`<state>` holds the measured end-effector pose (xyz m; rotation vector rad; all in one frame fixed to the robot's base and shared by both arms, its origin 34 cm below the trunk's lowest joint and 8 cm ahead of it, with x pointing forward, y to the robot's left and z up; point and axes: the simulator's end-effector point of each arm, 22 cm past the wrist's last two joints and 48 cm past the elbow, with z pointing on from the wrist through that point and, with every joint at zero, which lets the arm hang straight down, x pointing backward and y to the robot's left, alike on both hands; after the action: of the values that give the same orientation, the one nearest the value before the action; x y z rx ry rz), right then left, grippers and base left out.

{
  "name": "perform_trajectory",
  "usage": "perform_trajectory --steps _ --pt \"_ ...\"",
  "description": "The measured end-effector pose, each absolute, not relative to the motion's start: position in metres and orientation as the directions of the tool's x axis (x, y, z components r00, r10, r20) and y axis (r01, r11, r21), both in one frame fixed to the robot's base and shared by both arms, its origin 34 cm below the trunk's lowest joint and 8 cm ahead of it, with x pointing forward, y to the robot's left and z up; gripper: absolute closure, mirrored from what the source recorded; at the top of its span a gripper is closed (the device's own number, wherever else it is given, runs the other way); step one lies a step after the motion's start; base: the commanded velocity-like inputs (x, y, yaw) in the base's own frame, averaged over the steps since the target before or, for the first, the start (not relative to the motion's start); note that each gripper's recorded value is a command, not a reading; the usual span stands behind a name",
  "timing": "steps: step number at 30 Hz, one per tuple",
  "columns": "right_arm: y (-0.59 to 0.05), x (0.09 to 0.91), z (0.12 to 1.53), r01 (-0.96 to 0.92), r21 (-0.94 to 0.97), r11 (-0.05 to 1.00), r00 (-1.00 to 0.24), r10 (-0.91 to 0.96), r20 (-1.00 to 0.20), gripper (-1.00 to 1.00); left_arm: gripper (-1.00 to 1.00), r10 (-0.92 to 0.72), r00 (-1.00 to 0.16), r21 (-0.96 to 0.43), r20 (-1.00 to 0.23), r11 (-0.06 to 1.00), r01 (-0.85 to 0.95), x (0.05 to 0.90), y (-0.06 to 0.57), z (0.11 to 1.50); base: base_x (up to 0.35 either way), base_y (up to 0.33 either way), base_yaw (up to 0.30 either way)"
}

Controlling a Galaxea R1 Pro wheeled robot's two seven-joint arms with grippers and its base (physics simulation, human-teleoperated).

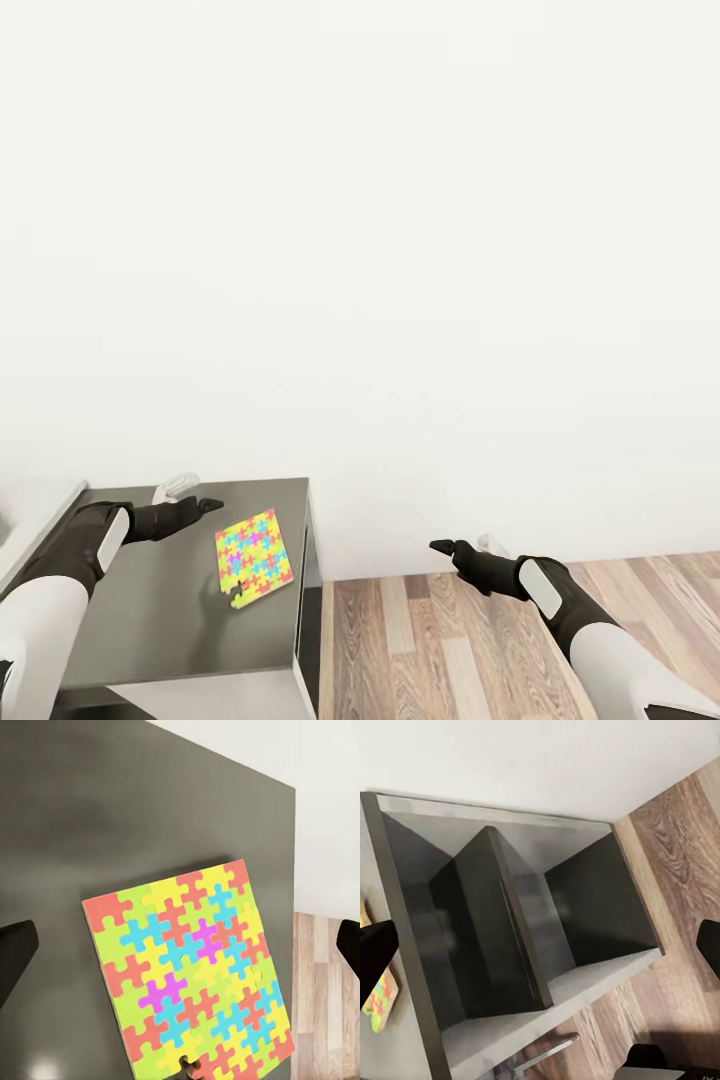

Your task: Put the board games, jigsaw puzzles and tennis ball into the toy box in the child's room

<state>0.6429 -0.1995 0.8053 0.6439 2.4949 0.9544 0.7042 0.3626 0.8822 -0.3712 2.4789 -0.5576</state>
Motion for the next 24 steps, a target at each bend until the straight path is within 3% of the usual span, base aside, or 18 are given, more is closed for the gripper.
perform_trajectory --steps 24 --pt "-0.1996 0.6428 0.8050 0.277 0.695 0.663 -0.818 0.542 -0.191 -1.00 -1.00 -0.374 -0.801 -0.465 -0.466 0.875 -0.138 0.7044 0.3621 0.8821 0.040 0.001 0.000"
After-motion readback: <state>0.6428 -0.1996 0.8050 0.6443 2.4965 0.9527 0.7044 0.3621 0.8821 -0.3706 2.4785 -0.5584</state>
